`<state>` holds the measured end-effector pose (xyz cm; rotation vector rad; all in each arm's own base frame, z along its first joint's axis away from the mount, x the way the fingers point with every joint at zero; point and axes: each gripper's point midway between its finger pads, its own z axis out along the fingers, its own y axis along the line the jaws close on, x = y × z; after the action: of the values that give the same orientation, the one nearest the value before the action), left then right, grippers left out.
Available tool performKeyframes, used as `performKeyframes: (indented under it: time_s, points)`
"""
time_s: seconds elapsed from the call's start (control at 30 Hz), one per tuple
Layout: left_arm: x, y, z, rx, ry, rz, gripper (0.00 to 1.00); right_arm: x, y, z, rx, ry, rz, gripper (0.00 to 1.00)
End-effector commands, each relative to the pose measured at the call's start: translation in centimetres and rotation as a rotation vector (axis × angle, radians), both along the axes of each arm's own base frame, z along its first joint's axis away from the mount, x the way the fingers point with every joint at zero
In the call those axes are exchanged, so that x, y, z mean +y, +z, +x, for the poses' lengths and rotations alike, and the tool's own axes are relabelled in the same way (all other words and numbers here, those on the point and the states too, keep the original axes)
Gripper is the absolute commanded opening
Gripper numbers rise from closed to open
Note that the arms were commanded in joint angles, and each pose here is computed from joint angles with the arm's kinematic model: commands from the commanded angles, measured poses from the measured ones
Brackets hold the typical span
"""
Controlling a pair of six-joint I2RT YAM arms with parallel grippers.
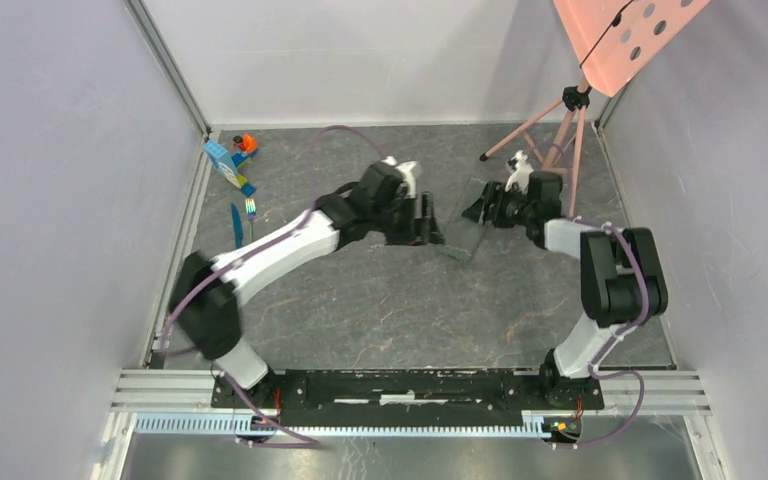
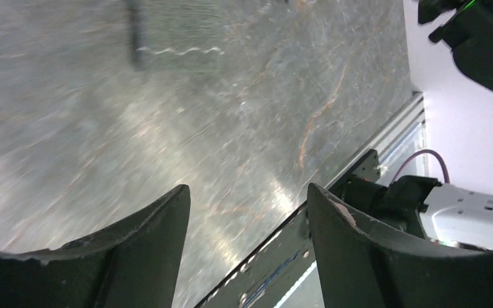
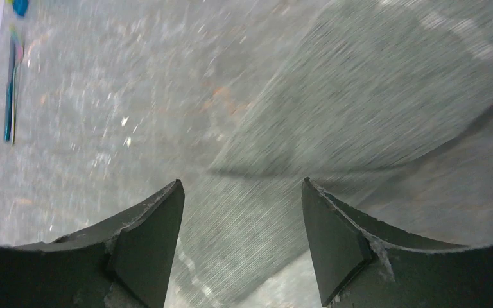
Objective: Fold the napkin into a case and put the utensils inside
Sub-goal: Smooth out the smaller rectangle-folded napkin at the center of the board, then pick up the fork from the corner of the board.
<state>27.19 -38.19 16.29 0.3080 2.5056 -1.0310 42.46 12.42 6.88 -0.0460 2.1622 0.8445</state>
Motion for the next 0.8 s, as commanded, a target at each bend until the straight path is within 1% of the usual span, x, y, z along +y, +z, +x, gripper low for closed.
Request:
performKeyframes:
  time_s: [0.0,0.1,0.17,0.23,0.27,0.3,0.37,0.43,0.5,0.6,0.7,0.77]
  points:
    - [10.7,1.9,-0.5,-0.136,0.159,0.231,0.75,3.2,3.2,-2.4,-0.122,0.048,-0.081,0.74]
    - [19.8,2.2,-0.7,-0.119,0.374,0.359,0.77,6.3,4.0,-4.5,-0.158,0.114,-0.089,0.75]
    - [26.2,2.3,-0.7,-0.093,0.544,0.429,0.78,7.8,5.5,-5.4,-0.201,0.148,-0.089,0.76]
    - [32.1,2.6,-0.6,-0.073,0.724,0.523,0.84,9.0,6.8,-6.2,-0.236,0.187,-0.082,0.76]
    - [34.4,2.6,-0.5,-0.063,0.791,0.571,0.88,9.5,7.4,-6.6,-0.252,0.207,-0.077,0.76]
    - [36.8,2.3,-0.3,-0.041,0.866,0.626,0.89,9.8,7.8,-6.8,-0.266,0.218,-0.071,0.76]
    - [40.2,1.3,0.7,0.005,0.946,0.677,0.89,10.1,8.3,-7.2,-0.286,0.236,-0.058,0.76]
    - [42.7,0.0,2.5,0.034,0.992,0.696,0.83,10.2,8.1,-7.4,-0.289,0.247,-0.059,0.76]
    - [43.8,-1.3,4.9,0.041,0.968,0.713,0.77,10.4,7.9,-7.7,-0.283,0.270,-0.057,0.76]
    - [44.3,-3.7,8.1,0.078,0.906,0.746,0.72,10.6,8.2,-8.2,-0.295,0.291,-0.040,0.76]
    - [45.1,-5.9,10.4,0.118,0.868,0.805,0.66,10.6,8.8,-8.4,-0.323,0.292,-0.031,0.76]
    - [45.3,-6.9,11.8,0.143,0.847,0.800,0.63,10.5,9.0,-8.4,-0.332,0.295,-0.031,0.77]
